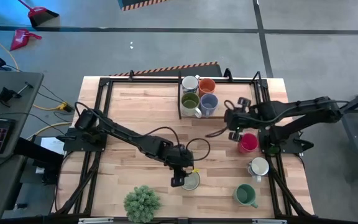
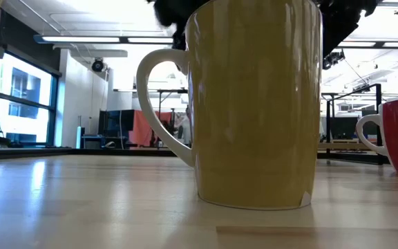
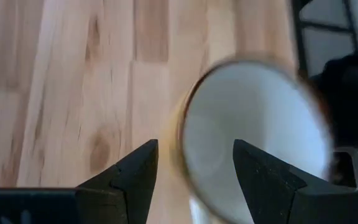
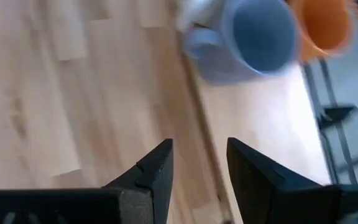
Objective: Place coffee mugs
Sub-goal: Put the yellow mug on the shelf
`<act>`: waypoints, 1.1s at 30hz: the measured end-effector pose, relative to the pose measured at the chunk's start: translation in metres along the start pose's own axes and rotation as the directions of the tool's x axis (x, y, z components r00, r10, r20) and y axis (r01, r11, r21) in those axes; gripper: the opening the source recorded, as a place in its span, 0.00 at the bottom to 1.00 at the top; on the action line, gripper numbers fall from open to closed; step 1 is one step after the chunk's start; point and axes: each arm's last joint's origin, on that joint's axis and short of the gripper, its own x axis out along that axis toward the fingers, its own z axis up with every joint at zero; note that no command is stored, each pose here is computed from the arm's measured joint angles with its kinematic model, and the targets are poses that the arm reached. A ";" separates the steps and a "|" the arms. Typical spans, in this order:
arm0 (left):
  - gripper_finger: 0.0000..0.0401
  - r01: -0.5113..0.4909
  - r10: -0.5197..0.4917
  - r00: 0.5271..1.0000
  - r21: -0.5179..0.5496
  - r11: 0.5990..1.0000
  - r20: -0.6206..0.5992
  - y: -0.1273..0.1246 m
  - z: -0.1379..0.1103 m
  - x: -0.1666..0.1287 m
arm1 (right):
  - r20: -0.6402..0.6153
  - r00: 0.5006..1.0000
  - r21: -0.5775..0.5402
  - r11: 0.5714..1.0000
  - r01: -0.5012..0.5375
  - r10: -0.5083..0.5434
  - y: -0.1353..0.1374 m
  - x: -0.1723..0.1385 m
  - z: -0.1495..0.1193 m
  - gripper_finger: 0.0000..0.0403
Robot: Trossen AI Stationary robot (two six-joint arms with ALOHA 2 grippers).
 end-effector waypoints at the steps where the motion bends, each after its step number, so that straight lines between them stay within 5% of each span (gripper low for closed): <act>1: 0.49 -0.010 0.010 1.000 -0.007 1.000 -0.024 0.001 -0.003 0.003 | 0.000 1.000 0.027 1.000 0.015 -0.015 -0.004 -0.003 -0.003 0.31; 8: 0.49 -0.008 0.008 1.000 -0.018 1.000 -0.001 0.003 -0.001 0.014 | 0.010 0.996 0.170 0.982 0.084 -0.087 -0.036 -0.030 -0.033 0.31; 20: 0.46 -0.013 0.013 1.000 -0.033 0.999 -0.003 0.007 -0.002 0.021 | 0.174 0.983 0.343 0.939 0.001 -0.065 -0.070 -0.074 -0.092 0.31; 33: 0.06 0.015 -0.014 1.000 0.026 1.000 -0.013 0.021 0.000 0.037 | 0.231 0.973 0.373 0.925 -0.072 -0.017 -0.076 -0.084 -0.110 0.31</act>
